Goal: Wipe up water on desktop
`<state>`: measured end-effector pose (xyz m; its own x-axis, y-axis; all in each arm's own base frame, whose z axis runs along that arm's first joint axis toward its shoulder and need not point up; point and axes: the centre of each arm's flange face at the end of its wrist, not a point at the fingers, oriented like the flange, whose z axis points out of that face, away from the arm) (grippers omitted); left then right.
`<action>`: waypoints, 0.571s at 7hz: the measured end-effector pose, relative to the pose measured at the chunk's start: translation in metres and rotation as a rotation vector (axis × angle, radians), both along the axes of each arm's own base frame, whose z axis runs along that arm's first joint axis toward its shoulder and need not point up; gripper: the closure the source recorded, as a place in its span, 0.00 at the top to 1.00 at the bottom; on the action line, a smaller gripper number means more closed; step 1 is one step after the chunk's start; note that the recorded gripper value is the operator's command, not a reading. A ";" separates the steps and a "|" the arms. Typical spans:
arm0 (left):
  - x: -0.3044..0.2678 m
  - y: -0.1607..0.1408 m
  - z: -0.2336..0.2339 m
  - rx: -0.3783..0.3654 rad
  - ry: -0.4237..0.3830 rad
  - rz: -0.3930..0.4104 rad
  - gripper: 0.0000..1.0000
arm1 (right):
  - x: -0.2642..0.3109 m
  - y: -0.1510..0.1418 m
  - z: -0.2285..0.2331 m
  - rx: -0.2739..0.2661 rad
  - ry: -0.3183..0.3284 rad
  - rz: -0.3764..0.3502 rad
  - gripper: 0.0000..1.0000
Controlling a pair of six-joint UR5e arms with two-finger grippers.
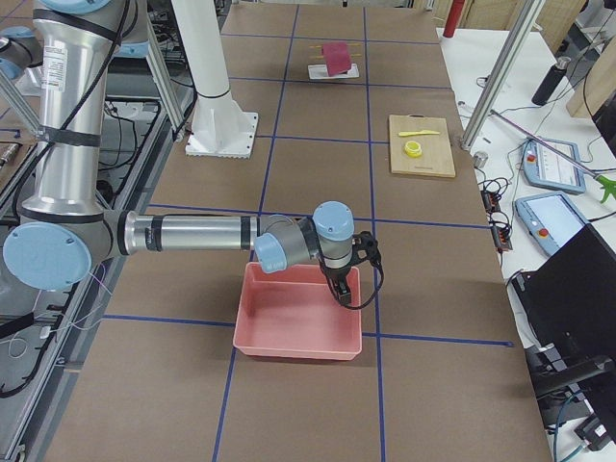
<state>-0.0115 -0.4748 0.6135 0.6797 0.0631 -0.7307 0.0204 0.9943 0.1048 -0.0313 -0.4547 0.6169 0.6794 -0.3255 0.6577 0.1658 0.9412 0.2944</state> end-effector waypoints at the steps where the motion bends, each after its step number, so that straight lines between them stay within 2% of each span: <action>1: 0.000 0.000 -0.004 0.008 0.006 -0.001 0.98 | 0.000 -0.004 -0.002 -0.016 0.005 0.001 1.00; 4: 0.002 0.005 -0.007 -0.004 0.035 -0.013 0.98 | -0.001 -0.006 -0.003 -0.024 0.002 -0.004 1.00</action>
<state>-0.0094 -0.4699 0.6069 0.6548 0.0515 -0.7541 0.0370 0.9943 0.1001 -0.0319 -0.4608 0.6136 0.6797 -0.3125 0.6636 0.1705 0.9472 0.2715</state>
